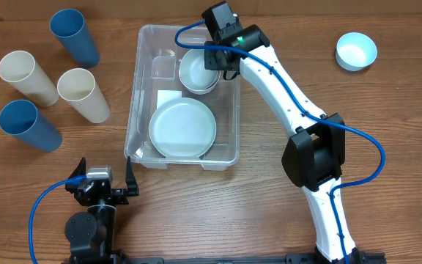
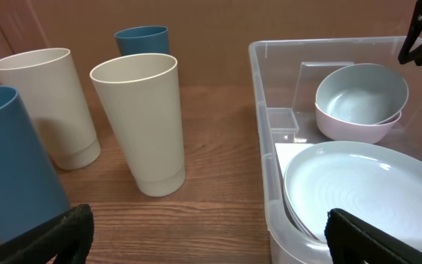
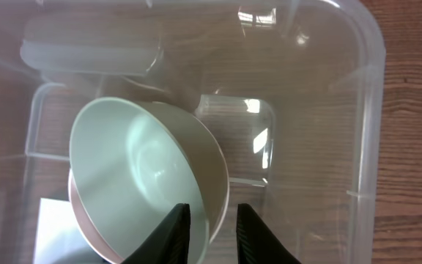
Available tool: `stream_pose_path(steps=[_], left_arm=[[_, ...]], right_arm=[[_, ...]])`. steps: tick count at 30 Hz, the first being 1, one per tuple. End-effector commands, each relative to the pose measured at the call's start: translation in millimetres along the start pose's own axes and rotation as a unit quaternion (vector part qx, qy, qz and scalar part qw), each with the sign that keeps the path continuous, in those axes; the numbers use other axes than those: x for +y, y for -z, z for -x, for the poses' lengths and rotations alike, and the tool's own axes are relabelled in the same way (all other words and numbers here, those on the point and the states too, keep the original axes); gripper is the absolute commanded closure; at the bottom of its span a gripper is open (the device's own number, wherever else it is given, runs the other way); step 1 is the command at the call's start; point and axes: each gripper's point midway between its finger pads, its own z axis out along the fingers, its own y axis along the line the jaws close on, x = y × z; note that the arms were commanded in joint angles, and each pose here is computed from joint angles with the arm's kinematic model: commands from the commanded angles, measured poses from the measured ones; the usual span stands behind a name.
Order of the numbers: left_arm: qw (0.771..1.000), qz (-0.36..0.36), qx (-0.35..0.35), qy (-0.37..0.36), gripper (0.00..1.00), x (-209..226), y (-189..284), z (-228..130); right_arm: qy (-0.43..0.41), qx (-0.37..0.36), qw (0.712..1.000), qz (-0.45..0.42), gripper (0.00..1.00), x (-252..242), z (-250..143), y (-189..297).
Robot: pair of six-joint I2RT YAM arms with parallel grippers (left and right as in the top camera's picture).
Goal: Pack container
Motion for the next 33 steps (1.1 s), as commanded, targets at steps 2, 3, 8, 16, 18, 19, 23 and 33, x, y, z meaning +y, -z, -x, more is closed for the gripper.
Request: stream_pose_path(steps=[2,3,8,16,18,19,23,33], left_arm=[[1.000,0.004,-0.003,-0.006,0.00,2,0,1],[1.000,0.004,-0.003,-0.006,0.00,2,0,1],[1.000,0.004,-0.003,-0.006,0.00,2,0,1],[1.000,0.004,-0.003,-0.006,0.00,2,0,1],[1.000,0.004,-0.003,-0.006,0.00,2,0,1],[1.000,0.004,-0.003,-0.006,0.00,2,0,1],[1.000,0.004,-0.003,-0.006,0.00,2,0,1],[1.000,0.004,-0.003,-0.006,0.00,2,0,1]], right_arm=[[0.025,-0.002,1.000,0.006,0.76,6,0,3],[0.040,0.000,0.999,0.016,0.75,12,-1,5],[0.057,-0.007,0.998,0.014,0.72,21,-2,9],[0.053,-0.035,0.998,0.020,0.96,26,10,-2],[0.053,-0.034,0.998,0.013,0.96,24,9,-10],[0.052,-0.032,0.998,0.010,0.96,22,7,-16],[0.043,-0.026,0.999,-0.010,0.96,5,7,-34],[0.038,-0.033,0.999,-0.010,0.96,-1,15,-21]])
